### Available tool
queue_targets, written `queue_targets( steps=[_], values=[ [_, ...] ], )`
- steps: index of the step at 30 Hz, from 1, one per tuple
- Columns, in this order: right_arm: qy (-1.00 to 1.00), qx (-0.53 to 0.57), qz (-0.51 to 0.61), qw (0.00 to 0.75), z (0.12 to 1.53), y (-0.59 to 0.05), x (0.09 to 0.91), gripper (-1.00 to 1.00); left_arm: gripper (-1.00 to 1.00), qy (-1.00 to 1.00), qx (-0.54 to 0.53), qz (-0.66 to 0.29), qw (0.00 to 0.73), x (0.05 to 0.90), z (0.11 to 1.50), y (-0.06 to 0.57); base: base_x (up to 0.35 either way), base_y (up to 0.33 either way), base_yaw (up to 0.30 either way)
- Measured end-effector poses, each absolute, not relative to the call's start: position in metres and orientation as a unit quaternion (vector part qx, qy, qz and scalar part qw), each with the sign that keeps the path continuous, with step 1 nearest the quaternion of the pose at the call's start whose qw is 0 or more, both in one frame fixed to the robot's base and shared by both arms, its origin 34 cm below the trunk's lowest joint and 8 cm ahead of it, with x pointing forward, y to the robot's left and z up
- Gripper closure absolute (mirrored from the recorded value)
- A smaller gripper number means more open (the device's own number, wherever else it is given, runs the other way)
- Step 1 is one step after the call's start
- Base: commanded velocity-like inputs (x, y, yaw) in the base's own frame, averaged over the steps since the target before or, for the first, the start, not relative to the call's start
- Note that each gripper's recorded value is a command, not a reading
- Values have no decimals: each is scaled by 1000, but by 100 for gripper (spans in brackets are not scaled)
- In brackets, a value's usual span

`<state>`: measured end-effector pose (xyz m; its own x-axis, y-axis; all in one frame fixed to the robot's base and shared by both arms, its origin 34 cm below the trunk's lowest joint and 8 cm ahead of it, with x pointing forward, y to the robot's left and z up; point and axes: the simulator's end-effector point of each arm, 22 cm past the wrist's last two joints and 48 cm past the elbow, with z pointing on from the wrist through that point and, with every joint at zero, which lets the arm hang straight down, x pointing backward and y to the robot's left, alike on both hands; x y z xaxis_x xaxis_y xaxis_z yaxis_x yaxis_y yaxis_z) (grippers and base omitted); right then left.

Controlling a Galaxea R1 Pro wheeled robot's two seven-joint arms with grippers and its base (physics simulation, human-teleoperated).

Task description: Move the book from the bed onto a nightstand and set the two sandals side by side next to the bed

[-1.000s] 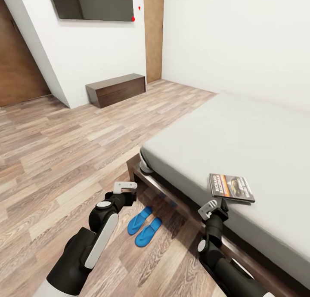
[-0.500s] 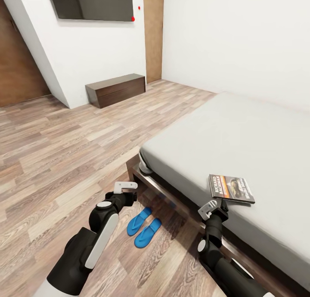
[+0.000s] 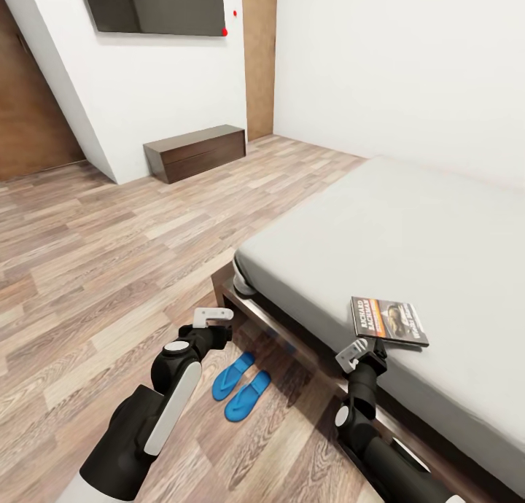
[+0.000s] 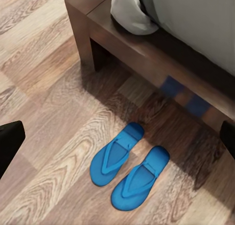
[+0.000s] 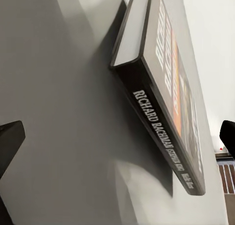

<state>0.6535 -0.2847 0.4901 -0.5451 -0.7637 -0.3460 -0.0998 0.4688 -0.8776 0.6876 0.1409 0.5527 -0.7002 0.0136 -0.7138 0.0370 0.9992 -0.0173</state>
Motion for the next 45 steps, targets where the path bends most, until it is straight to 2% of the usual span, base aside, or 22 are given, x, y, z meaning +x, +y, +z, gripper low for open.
queue_targets(
  steps=[45],
  values=[
    [768, -281, -428, 385, 489, -284, 653, -100, -100, 922, 14, -17, 387, 687, 553, 140, 39, -32, 0]
  ],
)
